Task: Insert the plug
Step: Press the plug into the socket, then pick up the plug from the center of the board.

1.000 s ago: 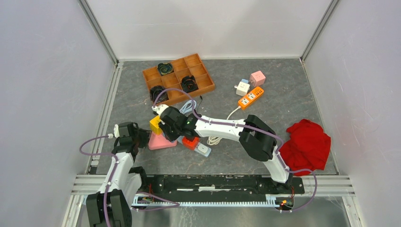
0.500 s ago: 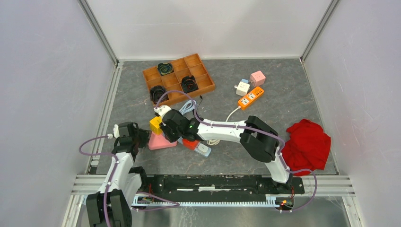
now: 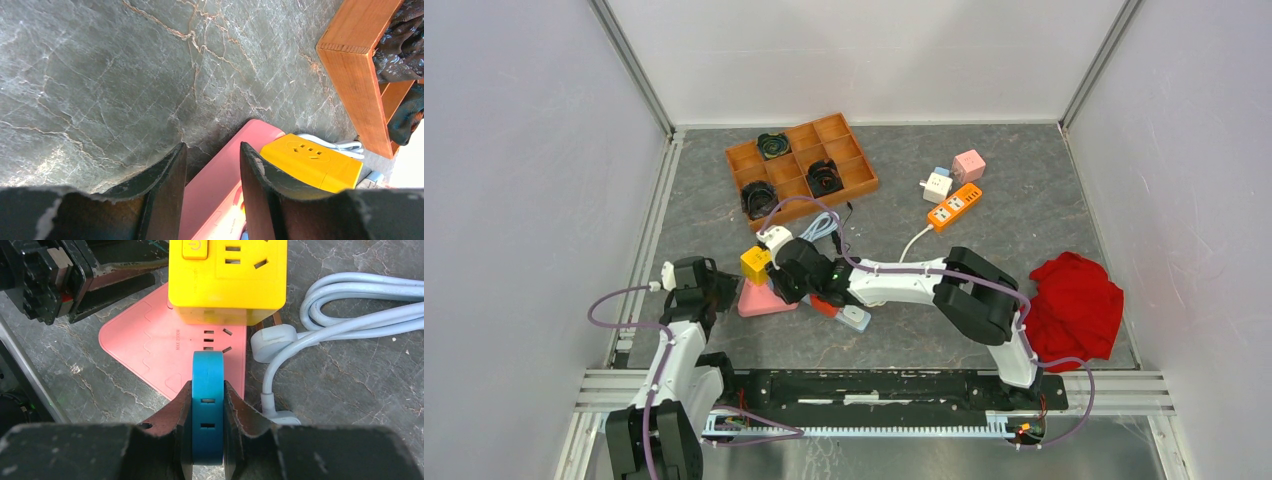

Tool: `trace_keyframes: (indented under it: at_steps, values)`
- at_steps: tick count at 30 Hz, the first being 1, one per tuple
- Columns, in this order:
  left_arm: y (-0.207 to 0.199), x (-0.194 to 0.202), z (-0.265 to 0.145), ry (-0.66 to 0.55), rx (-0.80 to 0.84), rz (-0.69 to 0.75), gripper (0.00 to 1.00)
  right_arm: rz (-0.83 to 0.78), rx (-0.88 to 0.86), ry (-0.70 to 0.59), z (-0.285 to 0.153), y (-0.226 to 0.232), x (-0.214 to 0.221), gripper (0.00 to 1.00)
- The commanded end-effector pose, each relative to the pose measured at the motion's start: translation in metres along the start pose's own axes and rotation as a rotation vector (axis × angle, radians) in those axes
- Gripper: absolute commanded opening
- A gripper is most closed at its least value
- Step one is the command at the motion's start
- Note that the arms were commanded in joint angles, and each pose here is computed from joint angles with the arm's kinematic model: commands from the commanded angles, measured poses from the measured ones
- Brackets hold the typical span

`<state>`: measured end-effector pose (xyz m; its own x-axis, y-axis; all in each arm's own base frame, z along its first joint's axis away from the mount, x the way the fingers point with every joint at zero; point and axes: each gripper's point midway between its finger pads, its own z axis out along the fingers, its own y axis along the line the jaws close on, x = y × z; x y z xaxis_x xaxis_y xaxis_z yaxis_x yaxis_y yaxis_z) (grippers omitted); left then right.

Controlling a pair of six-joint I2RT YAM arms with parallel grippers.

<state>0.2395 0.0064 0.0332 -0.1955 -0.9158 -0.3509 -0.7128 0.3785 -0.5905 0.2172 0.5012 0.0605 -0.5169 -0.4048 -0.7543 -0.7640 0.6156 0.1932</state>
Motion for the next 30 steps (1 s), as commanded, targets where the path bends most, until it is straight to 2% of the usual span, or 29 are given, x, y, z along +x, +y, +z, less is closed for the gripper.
trace_keyframes:
  at_steps: [1,5,6,10,15,18,22,23,24,27,30]
  values:
    - [-0.015,-0.014,-0.005,-0.044,0.024,0.045,0.5,-0.041,0.082,0.293,-0.008,-0.026,0.105,0.0]
    - [-0.015,-0.016,-0.006,-0.051,0.021,0.049,0.5,-0.036,0.063,0.275,-0.007,-0.021,0.101,0.0]
    - [-0.016,-0.017,-0.007,-0.054,0.022,0.053,0.5,-0.036,0.054,0.26,-0.006,-0.019,0.096,0.03]
    - [-0.028,-0.026,-0.013,-0.08,0.05,0.106,0.52,-0.08,0.037,0.171,-0.006,-0.007,0.045,0.3]
    - [-0.054,-0.051,-0.026,-0.148,0.085,0.202,0.57,-0.082,-0.015,0.002,-0.025,0.015,-0.05,0.5]
    - [-0.071,-0.069,-0.038,-0.199,0.094,0.284,0.62,-0.078,-0.056,-0.081,-0.043,0.025,-0.092,0.61]
    - [-0.096,-0.081,-0.052,-0.202,0.133,0.406,0.7,-0.077,-0.102,-0.151,-0.069,0.03,-0.12,0.78]
    - [-0.104,-0.079,-0.054,-0.182,0.157,0.441,0.71,-0.077,-0.108,-0.166,-0.077,0.029,-0.124,0.85]
    - [-0.11,-0.076,-0.056,-0.157,0.185,0.472,0.72,-0.08,-0.105,-0.185,-0.085,0.026,-0.128,0.96]
    - [-0.124,-0.062,-0.061,-0.091,0.272,0.523,0.79,-0.107,0.059,-0.226,-0.108,-0.014,-0.132,0.98]
    - [-0.141,-0.041,-0.068,-0.016,0.418,0.547,0.99,-0.111,0.196,-0.24,-0.133,-0.06,-0.13,0.98]
